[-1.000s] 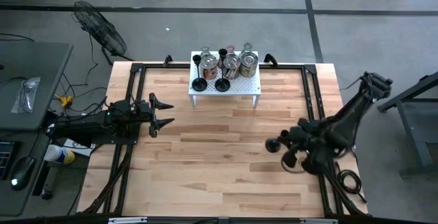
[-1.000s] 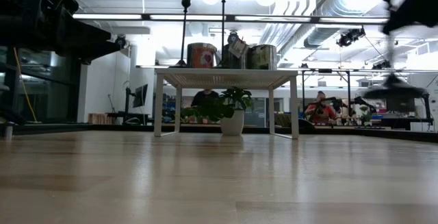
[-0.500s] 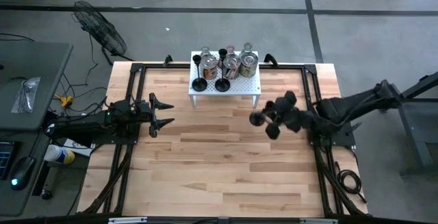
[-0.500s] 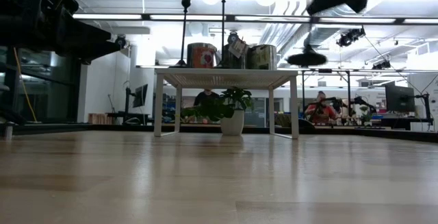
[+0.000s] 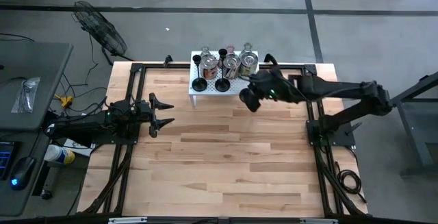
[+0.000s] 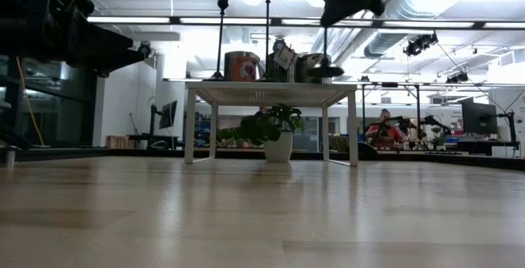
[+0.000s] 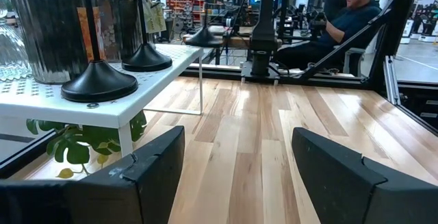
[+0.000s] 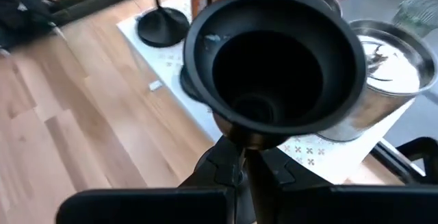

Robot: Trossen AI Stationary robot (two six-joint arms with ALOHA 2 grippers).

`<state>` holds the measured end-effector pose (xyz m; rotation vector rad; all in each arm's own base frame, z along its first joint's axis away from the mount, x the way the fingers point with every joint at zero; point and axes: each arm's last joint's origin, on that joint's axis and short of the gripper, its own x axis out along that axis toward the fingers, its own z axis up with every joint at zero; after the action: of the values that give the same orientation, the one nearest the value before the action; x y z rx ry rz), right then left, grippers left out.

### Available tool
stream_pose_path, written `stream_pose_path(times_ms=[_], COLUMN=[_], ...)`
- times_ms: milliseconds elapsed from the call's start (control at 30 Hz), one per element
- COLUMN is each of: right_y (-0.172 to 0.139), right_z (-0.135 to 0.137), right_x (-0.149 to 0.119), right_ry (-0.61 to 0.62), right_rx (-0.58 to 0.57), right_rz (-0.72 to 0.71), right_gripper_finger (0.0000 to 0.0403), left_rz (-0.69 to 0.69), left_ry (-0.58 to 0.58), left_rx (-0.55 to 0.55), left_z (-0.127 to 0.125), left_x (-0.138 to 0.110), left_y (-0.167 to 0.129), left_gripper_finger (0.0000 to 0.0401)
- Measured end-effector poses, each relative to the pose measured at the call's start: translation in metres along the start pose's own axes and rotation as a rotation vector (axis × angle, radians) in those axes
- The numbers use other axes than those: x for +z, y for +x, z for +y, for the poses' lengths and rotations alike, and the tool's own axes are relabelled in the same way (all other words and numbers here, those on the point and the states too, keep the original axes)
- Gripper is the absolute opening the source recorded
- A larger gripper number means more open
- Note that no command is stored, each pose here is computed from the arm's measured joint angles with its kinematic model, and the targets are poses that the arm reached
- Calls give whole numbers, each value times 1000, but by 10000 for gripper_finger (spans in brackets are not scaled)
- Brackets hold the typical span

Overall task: Pick & Place candle stick holders
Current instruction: Put the black candle holder on the shelf aligned with the other candle holders

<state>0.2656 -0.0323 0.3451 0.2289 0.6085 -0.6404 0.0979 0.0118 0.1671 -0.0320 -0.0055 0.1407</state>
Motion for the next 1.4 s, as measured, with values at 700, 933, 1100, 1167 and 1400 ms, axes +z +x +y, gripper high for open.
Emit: stream_pose_path(times_ms=[700, 933, 1100, 1167, 1400], right_y=[44, 46, 47, 48, 51], right_z=[-28, -34, -35, -35, -34], right_x=[25, 26, 27, 26, 26], right_ry=[39, 50, 53, 51, 52], right_rx=[-18, -39, -41, -41, -28], right_rz=[4, 3, 4, 9, 17], right_gripper_finger=[4, 4, 4, 4, 4], left_rz=[0, 0, 0, 0, 0], left_ry=[0, 0, 0, 0, 0], left_rx=[0, 0, 0, 0, 0], left_z=[0, 0, 0, 0, 0], left_x=[0, 0, 0, 0, 0], left_y=[0, 0, 0, 0, 0], left_gripper_finger=[265, 265, 265, 265, 265])
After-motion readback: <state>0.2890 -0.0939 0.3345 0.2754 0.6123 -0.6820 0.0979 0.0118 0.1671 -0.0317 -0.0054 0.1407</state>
